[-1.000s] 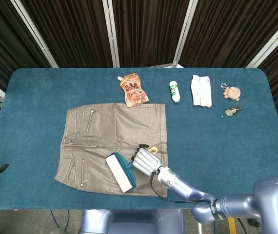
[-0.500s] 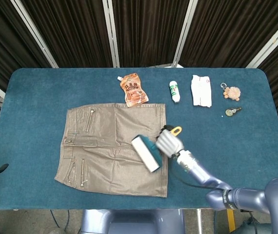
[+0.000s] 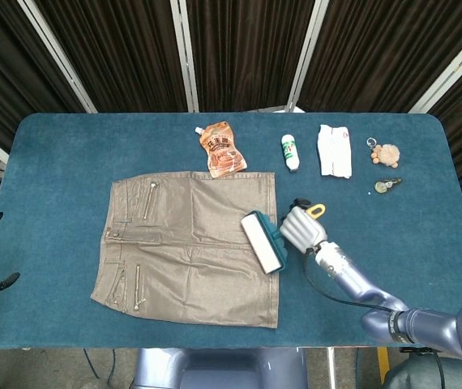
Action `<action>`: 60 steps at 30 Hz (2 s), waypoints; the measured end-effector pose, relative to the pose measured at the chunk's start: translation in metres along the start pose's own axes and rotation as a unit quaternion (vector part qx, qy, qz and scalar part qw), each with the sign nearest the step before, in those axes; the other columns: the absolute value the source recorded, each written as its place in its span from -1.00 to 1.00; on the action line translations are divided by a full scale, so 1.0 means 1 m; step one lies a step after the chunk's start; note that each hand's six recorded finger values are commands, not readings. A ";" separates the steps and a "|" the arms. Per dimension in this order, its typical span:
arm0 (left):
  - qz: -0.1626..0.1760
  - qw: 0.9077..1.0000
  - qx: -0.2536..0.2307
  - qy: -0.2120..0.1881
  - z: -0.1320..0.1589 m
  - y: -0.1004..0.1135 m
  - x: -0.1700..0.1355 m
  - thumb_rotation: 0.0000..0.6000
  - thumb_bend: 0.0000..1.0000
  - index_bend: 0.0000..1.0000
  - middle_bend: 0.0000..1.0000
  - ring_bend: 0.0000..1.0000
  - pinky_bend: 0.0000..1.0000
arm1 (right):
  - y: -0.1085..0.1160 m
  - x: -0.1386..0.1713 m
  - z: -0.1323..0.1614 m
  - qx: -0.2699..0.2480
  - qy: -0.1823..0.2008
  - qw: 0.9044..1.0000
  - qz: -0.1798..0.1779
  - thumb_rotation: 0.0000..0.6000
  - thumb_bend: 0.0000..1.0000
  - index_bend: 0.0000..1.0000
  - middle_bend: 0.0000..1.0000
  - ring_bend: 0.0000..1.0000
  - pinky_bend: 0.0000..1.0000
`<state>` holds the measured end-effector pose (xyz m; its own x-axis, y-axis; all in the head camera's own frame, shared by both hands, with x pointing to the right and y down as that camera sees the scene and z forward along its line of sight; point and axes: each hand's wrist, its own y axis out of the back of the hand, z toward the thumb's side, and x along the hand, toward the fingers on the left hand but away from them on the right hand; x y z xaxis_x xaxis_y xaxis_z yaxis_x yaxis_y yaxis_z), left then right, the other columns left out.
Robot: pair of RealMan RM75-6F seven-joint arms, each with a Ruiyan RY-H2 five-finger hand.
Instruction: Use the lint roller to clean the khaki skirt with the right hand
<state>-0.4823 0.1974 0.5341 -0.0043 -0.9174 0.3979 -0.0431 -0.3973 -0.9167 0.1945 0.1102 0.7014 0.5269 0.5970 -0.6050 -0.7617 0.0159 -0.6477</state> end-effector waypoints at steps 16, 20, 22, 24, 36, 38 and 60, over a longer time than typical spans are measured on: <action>0.004 1.000 -0.006 0.003 -0.006 0.004 -0.001 1.00 -1.00 -1.00 -1.00 -1.00 -1.00 | 0.099 -0.008 0.083 -0.023 0.082 0.992 -0.089 1.00 0.38 -0.10 0.10 -0.10 -0.11; 0.005 1.000 -0.007 0.004 -0.008 0.006 -0.002 1.00 -1.00 -1.00 -1.00 -1.00 -1.00 | 0.107 -0.009 0.088 -0.015 0.082 0.992 -0.090 1.00 0.38 -0.10 0.10 -0.10 -0.11; 0.006 1.000 -0.008 0.004 -0.008 0.006 -0.002 1.00 -1.00 -1.00 -1.00 -1.00 -1.00 | 0.104 -0.009 0.087 -0.007 0.079 0.993 -0.084 1.00 0.38 -0.10 0.10 -0.10 -0.11; 0.005 1.000 -0.007 0.004 -0.008 0.006 -0.002 1.00 -1.00 -1.00 -1.00 -1.00 -1.00 | 0.097 -0.010 0.083 -0.001 0.073 0.994 -0.076 1.00 0.38 -0.10 0.10 -0.10 -0.11; 0.001 1.000 0.001 0.000 -0.003 0.001 -0.002 1.00 -1.00 -1.00 -1.00 -1.00 -1.00 | -0.010 0.006 0.005 0.012 -0.013 1.000 0.025 1.00 0.38 -0.10 0.11 -0.09 -0.11; 0.000 1.000 0.002 0.000 -0.001 0.000 -0.002 1.00 -1.00 -1.00 -1.00 -1.00 -1.00 | -0.030 0.013 -0.007 0.000 -0.028 0.999 0.045 1.00 0.38 -0.10 0.11 -0.09 -0.11; 0.000 1.000 -0.004 -0.001 0.000 0.001 -0.003 1.00 -1.00 -1.00 -1.00 -1.00 -1.00 | -0.086 0.059 -0.050 -0.141 -0.139 0.972 0.123 1.00 -1.00 -1.00 -1.00 -1.00 -0.87</action>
<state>-0.4825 0.1997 0.5315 -0.0015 -0.9172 0.3985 -0.0516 -0.3979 -0.9160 0.3102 0.1042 0.6982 0.1889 0.7495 -0.6345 -0.6975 -0.3524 -0.6240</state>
